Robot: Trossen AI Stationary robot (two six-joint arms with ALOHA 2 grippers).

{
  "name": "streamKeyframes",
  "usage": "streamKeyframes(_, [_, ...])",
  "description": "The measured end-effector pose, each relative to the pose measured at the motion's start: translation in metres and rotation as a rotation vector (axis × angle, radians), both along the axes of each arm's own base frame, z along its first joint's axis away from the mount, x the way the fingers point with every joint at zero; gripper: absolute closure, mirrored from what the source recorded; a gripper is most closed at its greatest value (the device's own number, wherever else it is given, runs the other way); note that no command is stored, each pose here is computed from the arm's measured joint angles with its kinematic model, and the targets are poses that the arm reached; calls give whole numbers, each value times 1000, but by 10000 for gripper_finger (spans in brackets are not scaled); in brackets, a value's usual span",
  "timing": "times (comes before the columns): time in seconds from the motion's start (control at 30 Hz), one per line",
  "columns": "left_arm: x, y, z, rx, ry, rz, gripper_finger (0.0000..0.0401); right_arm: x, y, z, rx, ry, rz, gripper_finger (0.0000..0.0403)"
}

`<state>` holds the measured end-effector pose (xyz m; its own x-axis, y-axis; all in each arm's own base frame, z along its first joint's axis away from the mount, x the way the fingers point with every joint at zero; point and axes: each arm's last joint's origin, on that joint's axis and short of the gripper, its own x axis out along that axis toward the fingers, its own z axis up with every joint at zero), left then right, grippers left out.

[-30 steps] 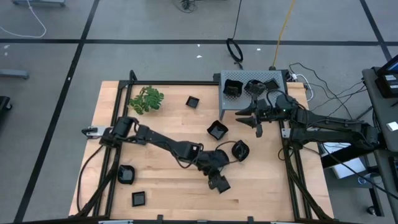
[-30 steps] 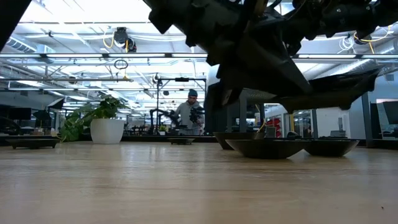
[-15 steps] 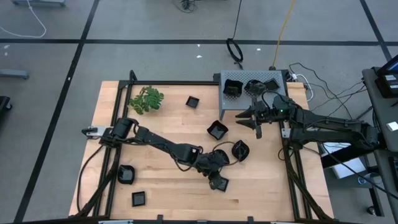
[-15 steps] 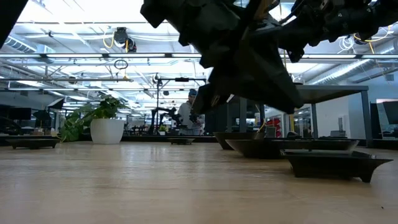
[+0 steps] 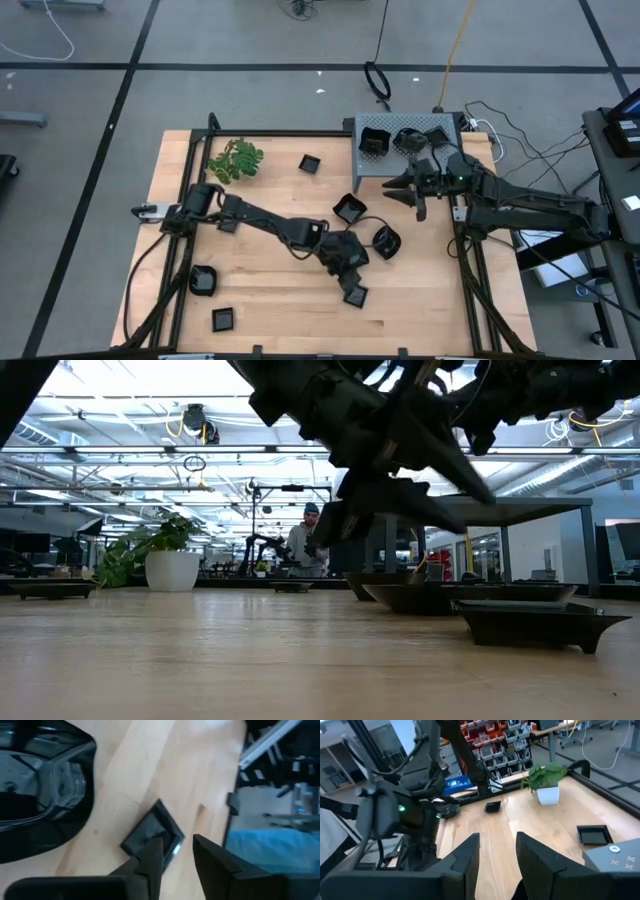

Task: Pick & Place Mini shaped plates
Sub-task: Move the square plate to the center of the table

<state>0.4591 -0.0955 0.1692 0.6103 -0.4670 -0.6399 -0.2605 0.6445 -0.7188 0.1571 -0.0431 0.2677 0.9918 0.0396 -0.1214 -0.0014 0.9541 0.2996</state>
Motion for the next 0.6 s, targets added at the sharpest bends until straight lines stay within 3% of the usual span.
streamKeyframes(0.2, [1,11,6,-94,45,77,277,-3,1,3,-8,-19,0,287])
streamKeyframes(0.33, [-5,13,30,-110,22,85,277,-3,1,3,-7,-17,0,287])
streamKeyframes(0.5, [-31,18,83,-16,-32,101,277,-3,1,2,-11,-16,0,287])
streamKeyframes(0.6, [-56,25,109,87,13,143,277,-3,1,3,-18,-17,1,287])
